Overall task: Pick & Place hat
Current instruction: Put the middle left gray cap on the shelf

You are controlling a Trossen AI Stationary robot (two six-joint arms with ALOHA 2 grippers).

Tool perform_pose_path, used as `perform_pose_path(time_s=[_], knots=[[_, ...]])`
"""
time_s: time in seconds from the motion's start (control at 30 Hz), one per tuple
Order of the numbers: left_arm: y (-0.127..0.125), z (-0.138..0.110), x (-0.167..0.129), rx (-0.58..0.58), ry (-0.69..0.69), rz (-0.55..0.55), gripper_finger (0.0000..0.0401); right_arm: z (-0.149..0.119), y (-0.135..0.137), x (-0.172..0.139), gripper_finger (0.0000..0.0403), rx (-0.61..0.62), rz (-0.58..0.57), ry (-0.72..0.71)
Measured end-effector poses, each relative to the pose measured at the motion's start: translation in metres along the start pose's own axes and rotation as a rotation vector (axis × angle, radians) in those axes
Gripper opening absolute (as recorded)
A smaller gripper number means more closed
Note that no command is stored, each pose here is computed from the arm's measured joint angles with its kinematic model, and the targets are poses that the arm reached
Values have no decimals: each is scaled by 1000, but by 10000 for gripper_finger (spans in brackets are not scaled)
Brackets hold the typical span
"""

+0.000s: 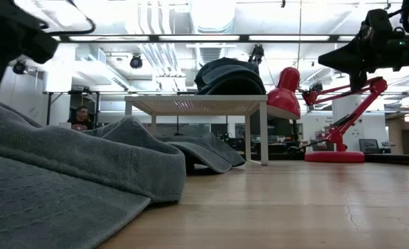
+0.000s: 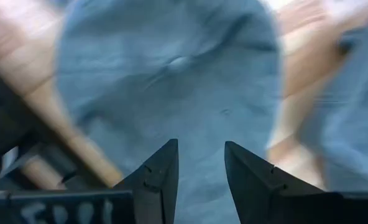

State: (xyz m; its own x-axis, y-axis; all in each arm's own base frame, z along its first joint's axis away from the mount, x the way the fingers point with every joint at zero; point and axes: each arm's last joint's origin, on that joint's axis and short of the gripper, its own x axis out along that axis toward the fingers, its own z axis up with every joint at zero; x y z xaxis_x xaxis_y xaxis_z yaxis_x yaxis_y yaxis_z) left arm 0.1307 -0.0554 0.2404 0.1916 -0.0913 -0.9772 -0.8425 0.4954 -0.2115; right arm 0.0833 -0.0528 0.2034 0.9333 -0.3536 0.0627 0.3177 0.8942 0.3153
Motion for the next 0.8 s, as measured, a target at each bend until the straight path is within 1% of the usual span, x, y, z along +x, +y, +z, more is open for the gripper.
perform_pose_path(time_s=[0.1,0.2,0.37,0.53,0.8], knots=[[6,-5,0,-40,19,71,122,-4,-2,1,27,13,-2,7],[9,-9,0,-64,36,102,122,-7,-3,1,27,31,-5,15],[11,-13,0,-26,41,120,122,-6,-3,1,27,30,-3,10],[14,-13,0,-19,40,151,122,-5,-2,1,27,23,1,-1],[21,-14,13,-24,41,199,122,-6,-2,1,27,3,0,2]])
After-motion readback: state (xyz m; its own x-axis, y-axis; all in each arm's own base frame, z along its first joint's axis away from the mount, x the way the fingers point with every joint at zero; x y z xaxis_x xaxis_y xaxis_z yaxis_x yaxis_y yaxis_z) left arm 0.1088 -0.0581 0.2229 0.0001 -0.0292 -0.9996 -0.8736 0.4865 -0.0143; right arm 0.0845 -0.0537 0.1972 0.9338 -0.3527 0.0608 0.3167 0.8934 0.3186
